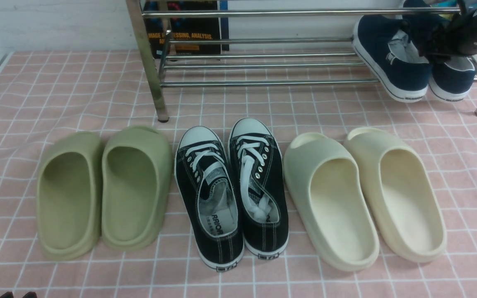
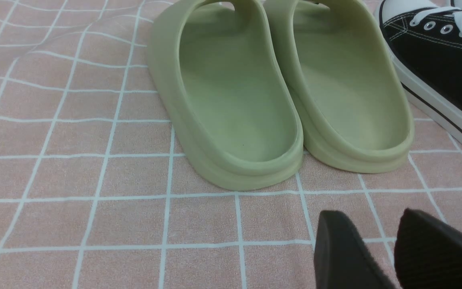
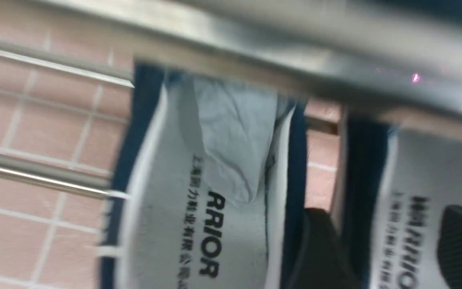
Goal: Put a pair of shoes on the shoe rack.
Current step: Use the right arm to put a shoe into the shoe rack
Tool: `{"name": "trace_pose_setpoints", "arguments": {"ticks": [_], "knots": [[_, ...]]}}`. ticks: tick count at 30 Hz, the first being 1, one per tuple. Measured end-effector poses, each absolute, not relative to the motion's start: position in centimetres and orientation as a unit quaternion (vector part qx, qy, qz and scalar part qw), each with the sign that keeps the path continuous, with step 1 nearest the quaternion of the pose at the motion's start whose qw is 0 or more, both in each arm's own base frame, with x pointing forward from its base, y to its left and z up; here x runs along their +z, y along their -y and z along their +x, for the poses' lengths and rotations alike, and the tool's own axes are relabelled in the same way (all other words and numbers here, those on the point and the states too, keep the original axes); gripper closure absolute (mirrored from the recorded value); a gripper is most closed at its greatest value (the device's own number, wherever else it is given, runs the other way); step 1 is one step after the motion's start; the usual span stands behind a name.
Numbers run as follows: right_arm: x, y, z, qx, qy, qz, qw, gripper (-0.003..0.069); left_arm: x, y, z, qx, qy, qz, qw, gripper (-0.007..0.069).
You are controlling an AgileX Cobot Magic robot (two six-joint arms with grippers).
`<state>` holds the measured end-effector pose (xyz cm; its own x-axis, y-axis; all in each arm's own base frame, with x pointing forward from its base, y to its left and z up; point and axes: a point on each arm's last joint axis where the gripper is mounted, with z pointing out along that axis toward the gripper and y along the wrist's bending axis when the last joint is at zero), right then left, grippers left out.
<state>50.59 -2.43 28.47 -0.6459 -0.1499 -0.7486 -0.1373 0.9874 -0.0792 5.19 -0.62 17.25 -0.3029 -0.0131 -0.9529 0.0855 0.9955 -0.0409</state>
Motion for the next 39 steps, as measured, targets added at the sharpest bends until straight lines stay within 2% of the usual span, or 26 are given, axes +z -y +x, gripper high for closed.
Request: {"name": "trace_pose_setpoints", "arguments": {"ticks": [4,5,8,12,13,14,17,19,24,26,31,39], "knots": [[31.7,2.2,49.0,-0.004,-0.902,-0.082,0.424,0.0211,17.3,0.6,5.2,-0.042,-0.806,0.022,0.59,0.0384],[32.8,2.2,48.3,-0.007,-0.903,-0.086,0.421,0.0228,17.3,0.6,5.2,-0.042,-0.806,0.022,0.59,0.0384],[33.4,2.3,47.6,-0.017,-0.909,-0.095,0.405,0.0278,17.3,0.6,5.2,-0.042,-0.806,0.022,0.59,0.0384],[32.2,3.7,46.4,-0.043,-0.942,-0.092,0.32,0.0473,17.3,0.6,5.2,-0.042,-0.806,0.022,0.59,0.0384],[32.2,3.8,46.4,-0.043,-0.943,-0.087,0.317,0.0483,17.3,0.6,5.2,-0.042,-0.806,0.022,0.59,0.0384],[31.5,5.0,45.9,-0.04,-0.954,-0.062,0.291,0.0557,17.3,0.6,5.2,-0.042,-0.806,0.022,0.59,0.0384],[30.7,6.5,45.4,-0.036,-0.962,-0.031,0.269,0.0646,17.3,0.6,5.2,-0.042,-0.806,0.022,0.59,0.0384],[29.1,8.0,45.0,-0.03,-0.968,-0.007,0.248,0.0676,17.3,0.6,5.2,-0.042,-0.806,0.022,0.59,0.0384],[25.4,8.0,45.3,0.007,-0.975,0.016,0.222,0.0678,17.3,0.6,5.2,-0.042,-0.806,0.022,0.59,0.0384],[24.2,7.1,46.0,0.039,-0.971,0.027,0.232,0.0678,17.3,0.6,5.2,-0.042,-0.806,0.022,0.59,0.0384],[24.4,5.2,47.3,0.095,-0.953,0.034,0.286,0.0677,17.3,0.6,5.2,-0.042,-0.806,0.022,0.59,0.0384],[24.7,4.7,47.5,0.111,-0.946,0.028,0.302,0.0673,17.3,0.6,5.2,-0.041,-0.806,0.023,0.59,0.0384]]}}
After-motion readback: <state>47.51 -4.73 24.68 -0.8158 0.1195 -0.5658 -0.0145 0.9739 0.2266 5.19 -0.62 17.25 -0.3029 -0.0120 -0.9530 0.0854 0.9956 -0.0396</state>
